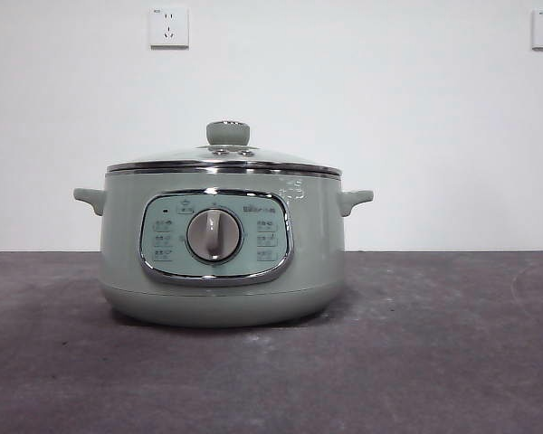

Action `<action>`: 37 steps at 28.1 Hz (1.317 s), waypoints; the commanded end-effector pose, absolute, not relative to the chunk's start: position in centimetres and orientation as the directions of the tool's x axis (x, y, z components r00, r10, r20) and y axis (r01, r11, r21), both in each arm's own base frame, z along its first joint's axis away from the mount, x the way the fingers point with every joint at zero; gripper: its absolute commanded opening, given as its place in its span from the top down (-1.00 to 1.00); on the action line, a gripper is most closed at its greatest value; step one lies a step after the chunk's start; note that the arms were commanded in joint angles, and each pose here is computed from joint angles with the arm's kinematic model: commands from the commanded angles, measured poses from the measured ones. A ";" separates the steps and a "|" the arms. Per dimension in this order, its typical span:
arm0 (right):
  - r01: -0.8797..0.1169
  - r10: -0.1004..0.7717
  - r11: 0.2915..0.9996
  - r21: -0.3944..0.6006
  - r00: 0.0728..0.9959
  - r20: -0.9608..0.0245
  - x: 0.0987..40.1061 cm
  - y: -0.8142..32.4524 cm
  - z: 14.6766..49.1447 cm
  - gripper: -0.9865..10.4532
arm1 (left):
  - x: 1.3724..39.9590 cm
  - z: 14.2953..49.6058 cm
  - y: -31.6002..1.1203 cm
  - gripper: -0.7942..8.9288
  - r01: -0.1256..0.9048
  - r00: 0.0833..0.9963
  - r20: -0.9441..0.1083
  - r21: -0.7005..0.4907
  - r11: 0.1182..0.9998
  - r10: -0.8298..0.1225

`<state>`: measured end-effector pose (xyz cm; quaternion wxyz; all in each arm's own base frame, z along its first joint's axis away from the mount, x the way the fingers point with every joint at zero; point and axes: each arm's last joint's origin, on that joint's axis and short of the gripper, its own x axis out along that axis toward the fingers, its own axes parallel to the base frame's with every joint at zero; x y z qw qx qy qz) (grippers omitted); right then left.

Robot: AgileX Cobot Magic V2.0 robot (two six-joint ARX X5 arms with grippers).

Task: Pick up the egg,open the lid,put the egg in the pot,close the lid

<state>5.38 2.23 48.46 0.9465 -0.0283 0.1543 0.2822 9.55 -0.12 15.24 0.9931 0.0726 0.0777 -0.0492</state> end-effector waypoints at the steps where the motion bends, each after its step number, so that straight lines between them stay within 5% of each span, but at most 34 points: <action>1: -0.503 0.471 0.861 -0.074 0.843 -0.258 5.1 1.7 46.2 0.83 | 9.6 14.8 -0.1 0.84 0.107 0.982 -0.172 0.129 0.986 -0.085; 5: -0.462 0.449 0.869 -0.176 0.887 -0.111 5.3 1.6 41.3 0.83 | 9.6 14.8 -0.1 0.84 0.108 0.981 -0.172 0.129 0.986 -0.085; 13: -0.438 0.441 0.896 -0.074 0.898 0.018 7.6 1.8 30.1 0.83 | 9.6 14.8 -0.1 0.84 0.107 0.982 -0.172 0.129 0.986 -0.085; 18: -0.431 0.431 0.902 -0.013 0.902 0.016 8.5 1.8 24.5 0.83 | 9.6 14.8 -0.1 0.84 0.108 0.982 -0.172 0.129 0.986 -0.085; 22: -0.332 0.333 0.943 0.031 0.943 -0.015 8.8 1.6 20.8 0.83 | 9.6 14.8 -0.1 0.84 0.107 0.982 -0.172 0.129 0.986 -0.085; 37: -0.301 0.318 0.945 0.123 0.935 -0.156 9.4 1.6 14.9 0.83 | 9.6 14.8 -0.1 0.84 0.108 0.982 -0.172 0.129 0.986 -0.085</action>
